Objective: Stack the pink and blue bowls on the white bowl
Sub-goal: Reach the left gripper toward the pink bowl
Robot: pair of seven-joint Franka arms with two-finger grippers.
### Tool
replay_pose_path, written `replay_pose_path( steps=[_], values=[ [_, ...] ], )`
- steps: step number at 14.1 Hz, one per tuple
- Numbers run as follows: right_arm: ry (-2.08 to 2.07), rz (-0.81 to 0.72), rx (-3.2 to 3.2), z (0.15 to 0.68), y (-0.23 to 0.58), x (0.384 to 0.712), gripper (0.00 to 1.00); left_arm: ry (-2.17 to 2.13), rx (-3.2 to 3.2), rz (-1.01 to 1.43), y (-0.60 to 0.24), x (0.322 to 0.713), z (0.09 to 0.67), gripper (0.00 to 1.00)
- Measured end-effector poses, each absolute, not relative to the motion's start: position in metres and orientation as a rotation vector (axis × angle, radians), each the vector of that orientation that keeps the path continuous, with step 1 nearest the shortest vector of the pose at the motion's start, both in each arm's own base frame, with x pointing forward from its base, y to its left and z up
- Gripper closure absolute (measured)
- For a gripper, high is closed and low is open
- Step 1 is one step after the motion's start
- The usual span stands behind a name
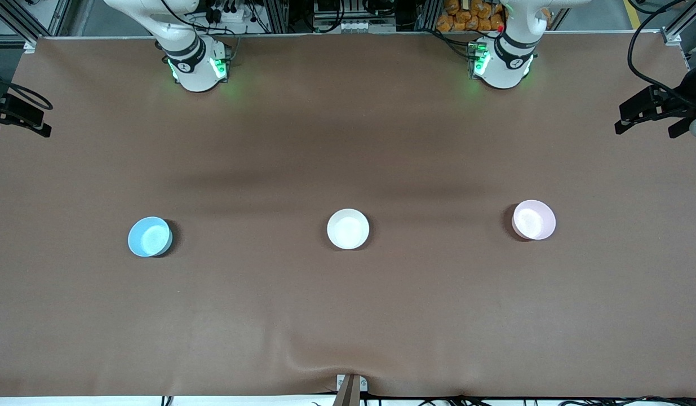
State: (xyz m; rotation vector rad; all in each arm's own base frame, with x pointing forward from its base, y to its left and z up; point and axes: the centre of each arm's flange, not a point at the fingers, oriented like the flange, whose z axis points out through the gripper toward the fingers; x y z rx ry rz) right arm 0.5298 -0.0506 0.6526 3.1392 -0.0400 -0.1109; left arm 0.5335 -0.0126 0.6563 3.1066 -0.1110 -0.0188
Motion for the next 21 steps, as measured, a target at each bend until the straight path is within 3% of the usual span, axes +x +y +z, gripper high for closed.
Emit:
replay_pose_path(
  steps=[13,21],
  values=[
    [-0.040,-0.112,3.139,0.653,-0.051,0.530,0.00,-0.102,3.105,-0.073,-0.010,0.538,0.640,0.00],
    [-0.040,-0.112,3.139,0.653,-0.051,0.530,0.00,-0.049,3.110,-0.230,0.011,0.589,0.544,0.00]
  ],
)
